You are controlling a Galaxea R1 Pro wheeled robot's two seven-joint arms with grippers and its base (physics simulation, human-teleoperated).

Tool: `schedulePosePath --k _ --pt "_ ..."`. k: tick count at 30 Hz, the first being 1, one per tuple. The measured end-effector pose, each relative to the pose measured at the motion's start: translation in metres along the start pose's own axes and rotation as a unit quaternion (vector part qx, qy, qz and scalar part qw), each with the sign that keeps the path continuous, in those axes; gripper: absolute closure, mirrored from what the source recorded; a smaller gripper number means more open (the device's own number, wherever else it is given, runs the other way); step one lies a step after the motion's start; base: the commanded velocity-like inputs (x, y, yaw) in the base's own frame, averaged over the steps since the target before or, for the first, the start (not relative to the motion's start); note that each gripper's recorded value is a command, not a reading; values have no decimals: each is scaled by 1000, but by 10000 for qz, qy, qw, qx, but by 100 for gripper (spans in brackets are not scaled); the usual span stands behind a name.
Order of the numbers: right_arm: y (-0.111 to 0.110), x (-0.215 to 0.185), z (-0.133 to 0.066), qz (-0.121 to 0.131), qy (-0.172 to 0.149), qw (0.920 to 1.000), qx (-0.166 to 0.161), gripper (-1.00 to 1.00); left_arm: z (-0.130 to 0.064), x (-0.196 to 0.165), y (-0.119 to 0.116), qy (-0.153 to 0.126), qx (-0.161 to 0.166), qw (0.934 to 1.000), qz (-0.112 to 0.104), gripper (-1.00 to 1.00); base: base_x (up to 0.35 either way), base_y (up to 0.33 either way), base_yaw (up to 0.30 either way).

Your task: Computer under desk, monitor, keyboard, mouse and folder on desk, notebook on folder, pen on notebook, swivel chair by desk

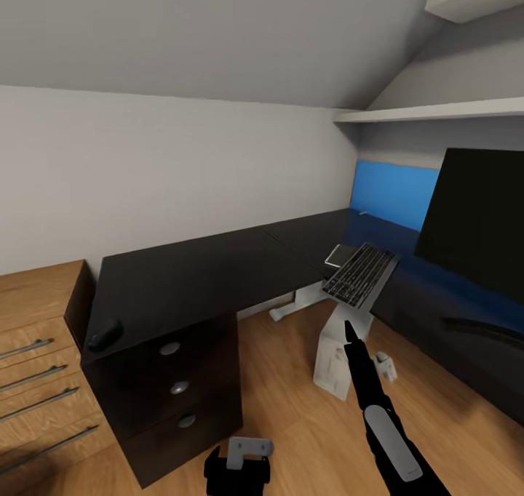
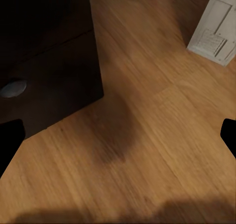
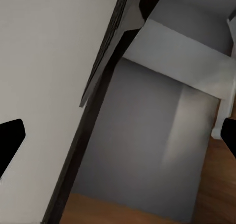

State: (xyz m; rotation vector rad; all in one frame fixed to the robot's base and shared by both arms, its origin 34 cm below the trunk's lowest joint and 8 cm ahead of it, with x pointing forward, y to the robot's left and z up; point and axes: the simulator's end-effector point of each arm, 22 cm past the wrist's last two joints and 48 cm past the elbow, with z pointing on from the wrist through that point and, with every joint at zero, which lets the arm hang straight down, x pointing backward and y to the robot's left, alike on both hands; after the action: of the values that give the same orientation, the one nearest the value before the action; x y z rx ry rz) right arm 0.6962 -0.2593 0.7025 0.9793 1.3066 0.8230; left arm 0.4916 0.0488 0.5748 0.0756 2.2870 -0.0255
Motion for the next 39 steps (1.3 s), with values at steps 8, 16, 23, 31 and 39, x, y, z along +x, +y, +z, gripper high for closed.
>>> schedulePosePath --k 8,16,23,31,39 --pt "1 10 -2 431 -56 9990 100 -100 0 0 0 1 0 10000 -3 -100 28 -5 0" --pt "2 8 -3 564 -261 9980 143 -100 0 0 0 5 1 10000 -1 -100 5 -1 0" --pt "5 5 -5 606 -480 9969 156 -100 0 0 0 4 0 10000 -1 -100 0 0 0" --pt "5 -2 -8 607 -765 9950 199 -100 0 0 0 -2 -2 10000 3 -100 0 0 0" --pt "3 -11 -9 564 -992 9932 223 -100 0 0 -1 -8 18 10000 1 -100 3 0 0"
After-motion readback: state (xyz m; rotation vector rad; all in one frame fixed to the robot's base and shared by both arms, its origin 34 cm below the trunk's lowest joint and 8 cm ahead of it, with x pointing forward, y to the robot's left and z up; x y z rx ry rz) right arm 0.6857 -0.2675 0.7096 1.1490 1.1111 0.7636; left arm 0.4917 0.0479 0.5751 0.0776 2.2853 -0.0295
